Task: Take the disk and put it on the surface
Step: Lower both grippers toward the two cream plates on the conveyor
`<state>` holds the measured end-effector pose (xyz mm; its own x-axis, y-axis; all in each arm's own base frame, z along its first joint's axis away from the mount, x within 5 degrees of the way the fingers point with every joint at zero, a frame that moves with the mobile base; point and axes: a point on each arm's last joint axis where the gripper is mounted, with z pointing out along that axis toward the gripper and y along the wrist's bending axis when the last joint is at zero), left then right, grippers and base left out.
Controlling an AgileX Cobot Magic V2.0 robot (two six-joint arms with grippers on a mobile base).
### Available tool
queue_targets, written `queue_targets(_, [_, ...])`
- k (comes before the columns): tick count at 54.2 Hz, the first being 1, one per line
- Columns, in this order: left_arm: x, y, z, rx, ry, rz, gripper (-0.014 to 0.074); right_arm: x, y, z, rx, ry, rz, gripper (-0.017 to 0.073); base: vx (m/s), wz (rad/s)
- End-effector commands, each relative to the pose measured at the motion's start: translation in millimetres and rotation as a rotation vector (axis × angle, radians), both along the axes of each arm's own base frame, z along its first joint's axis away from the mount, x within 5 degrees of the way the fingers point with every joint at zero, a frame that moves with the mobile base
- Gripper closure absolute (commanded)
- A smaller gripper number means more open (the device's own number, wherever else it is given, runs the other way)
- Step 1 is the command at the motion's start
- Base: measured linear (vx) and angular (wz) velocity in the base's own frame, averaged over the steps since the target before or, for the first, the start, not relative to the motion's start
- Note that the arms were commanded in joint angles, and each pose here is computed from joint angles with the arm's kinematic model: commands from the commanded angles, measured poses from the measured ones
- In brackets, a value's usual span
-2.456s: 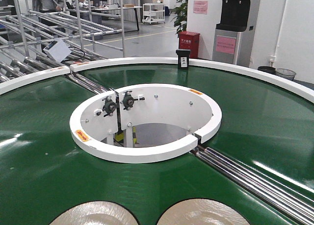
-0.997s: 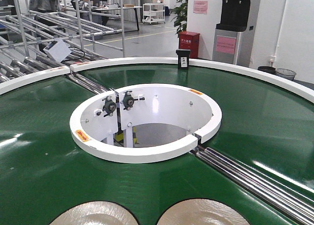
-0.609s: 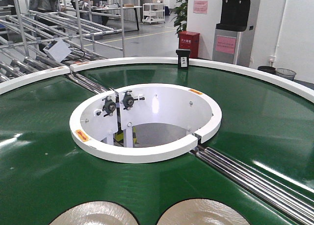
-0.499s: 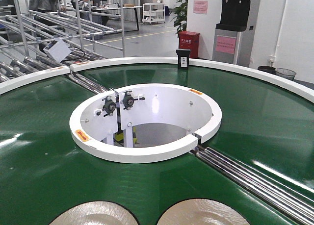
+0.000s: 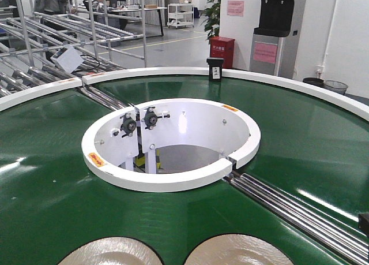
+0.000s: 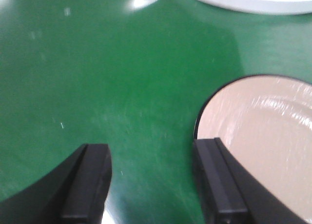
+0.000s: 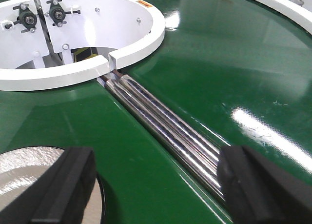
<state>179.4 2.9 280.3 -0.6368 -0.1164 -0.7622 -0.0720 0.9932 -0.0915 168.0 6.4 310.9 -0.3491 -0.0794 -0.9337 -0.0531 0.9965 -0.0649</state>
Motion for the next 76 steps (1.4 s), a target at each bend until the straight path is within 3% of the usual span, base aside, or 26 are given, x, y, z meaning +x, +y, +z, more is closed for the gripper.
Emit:
queue_targets(1, [15, -1.0, 8, -0.088, -0.067, 0.059, 0.0093, 3, 1, 19, 0.004, -0.114, 0.006, -0.0026, 0.0, 0.0])
queue_targets(9, [35, -4.0, -11, -0.178, 0.083, 0.098, 0.0093, 3, 1, 19, 0.004, -0.114, 0.006, -0.0026, 0.0, 0.0])
queue_targets(15, [51, -7.2, -26, -0.197, 0.176, 0.069, 0.0095, 3, 1, 19, 0.004, -0.114, 0.006, -0.0026, 0.0, 0.0])
queue_targets(28, [91, -17.5, -47, -0.255, 0.263, -0.104, 0.0156, 3, 1, 19, 0.004, -0.114, 0.006, -0.0026, 0.0, 0.0])
queue_targets(36, [105, -25.0, -71, -0.321, 0.356, -0.22, 0.0156, 3, 1, 19, 0.004, -0.114, 0.006, -0.0026, 0.0, 0.0])
queue_targets(47, [114, -38.4, -98, -0.438, 0.405, -0.357, 0.0156, 3, 1, 19, 0.004, -0.114, 0.006, -0.0026, 0.0, 0.0])
queue_targets(60, [119, -52.4, -113, -0.612, 0.414, -0.47, 0.0168, 3, 1, 19, 0.004, -0.114, 0.006, -0.0026, 0.0, 0.0])
queue_targets(68, [119, -57.0, -113, -0.675, 0.41, -0.511, 0.0277, 3, 1, 19, 0.004, -0.114, 0.006, -0.0026, 0.0, 0.0])
queue_targets(76, [118, -59.5, -109, -0.715, 0.406, -0.528, 0.05, 3, 1, 19, 0.009, -0.114, 0.005, -0.0026, 0.0, 0.0])
